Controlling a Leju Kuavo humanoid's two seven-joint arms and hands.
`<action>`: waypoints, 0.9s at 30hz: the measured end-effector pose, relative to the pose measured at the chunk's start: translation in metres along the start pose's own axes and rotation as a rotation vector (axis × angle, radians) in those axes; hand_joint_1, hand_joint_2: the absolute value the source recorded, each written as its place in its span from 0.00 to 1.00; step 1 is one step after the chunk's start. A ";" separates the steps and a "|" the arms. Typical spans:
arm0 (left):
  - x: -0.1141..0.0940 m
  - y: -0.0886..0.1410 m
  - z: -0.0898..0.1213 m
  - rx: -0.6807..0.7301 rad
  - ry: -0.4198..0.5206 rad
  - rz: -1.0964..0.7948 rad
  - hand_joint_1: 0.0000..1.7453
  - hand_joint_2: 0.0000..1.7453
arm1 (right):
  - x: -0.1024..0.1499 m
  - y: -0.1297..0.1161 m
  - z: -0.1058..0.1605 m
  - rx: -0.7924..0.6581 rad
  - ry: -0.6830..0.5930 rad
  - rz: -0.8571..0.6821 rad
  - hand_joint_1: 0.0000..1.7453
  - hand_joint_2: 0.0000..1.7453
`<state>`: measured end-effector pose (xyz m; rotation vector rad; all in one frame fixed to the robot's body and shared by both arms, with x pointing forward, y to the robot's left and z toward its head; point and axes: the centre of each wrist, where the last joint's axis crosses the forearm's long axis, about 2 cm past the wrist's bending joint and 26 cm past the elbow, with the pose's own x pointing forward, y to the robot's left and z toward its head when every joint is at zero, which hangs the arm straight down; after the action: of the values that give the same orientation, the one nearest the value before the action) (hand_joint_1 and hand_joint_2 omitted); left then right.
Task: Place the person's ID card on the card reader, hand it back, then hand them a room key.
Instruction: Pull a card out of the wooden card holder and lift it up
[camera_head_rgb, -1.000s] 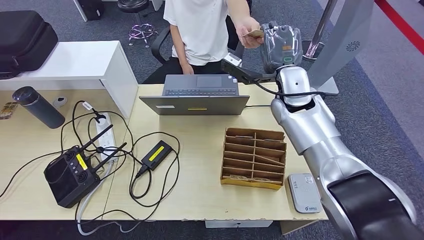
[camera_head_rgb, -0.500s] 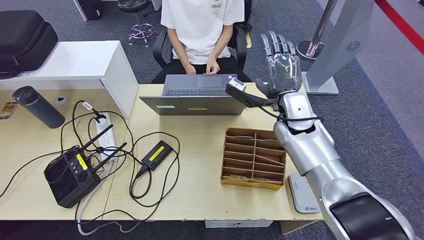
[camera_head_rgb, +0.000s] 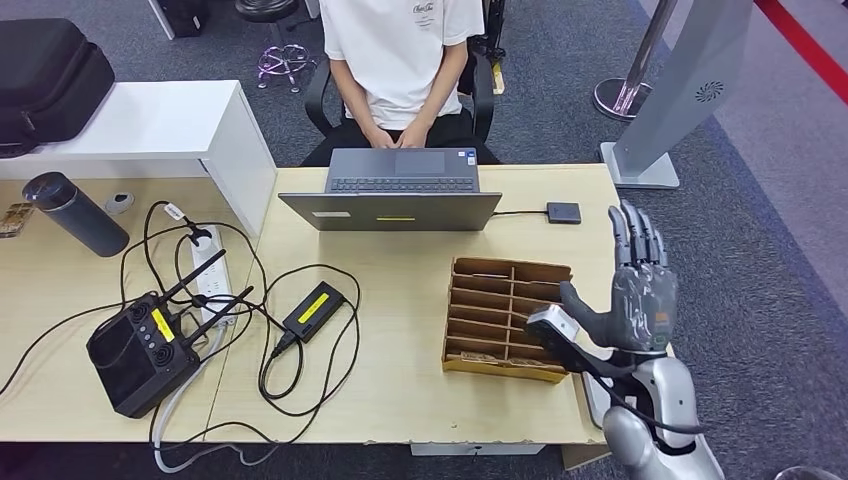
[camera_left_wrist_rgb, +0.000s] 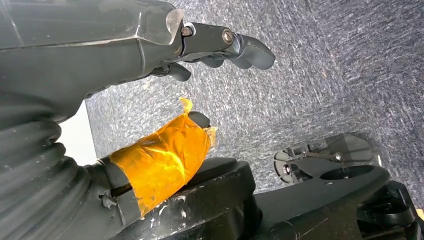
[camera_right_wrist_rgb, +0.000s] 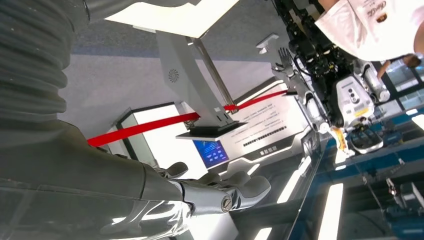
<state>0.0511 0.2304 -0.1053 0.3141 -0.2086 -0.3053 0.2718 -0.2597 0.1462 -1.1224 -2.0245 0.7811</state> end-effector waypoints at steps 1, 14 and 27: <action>0.000 0.000 0.000 0.000 0.002 0.005 0.00 1.00 | 0.001 -0.005 0.007 -0.012 0.006 -0.006 0.00 1.00; -0.001 -0.001 0.000 -0.007 0.042 0.089 0.00 1.00 | -0.010 -0.062 0.081 0.112 0.057 -0.191 0.00 1.00; -0.001 -0.001 0.000 -0.010 0.063 0.135 0.00 1.00 | 0.004 -0.083 0.133 0.225 0.087 -0.257 0.00 1.00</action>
<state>0.0495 0.2296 -0.1055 0.2975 -0.1648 -0.1628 0.1262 -0.3164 0.1325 -0.7401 -1.9059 0.7897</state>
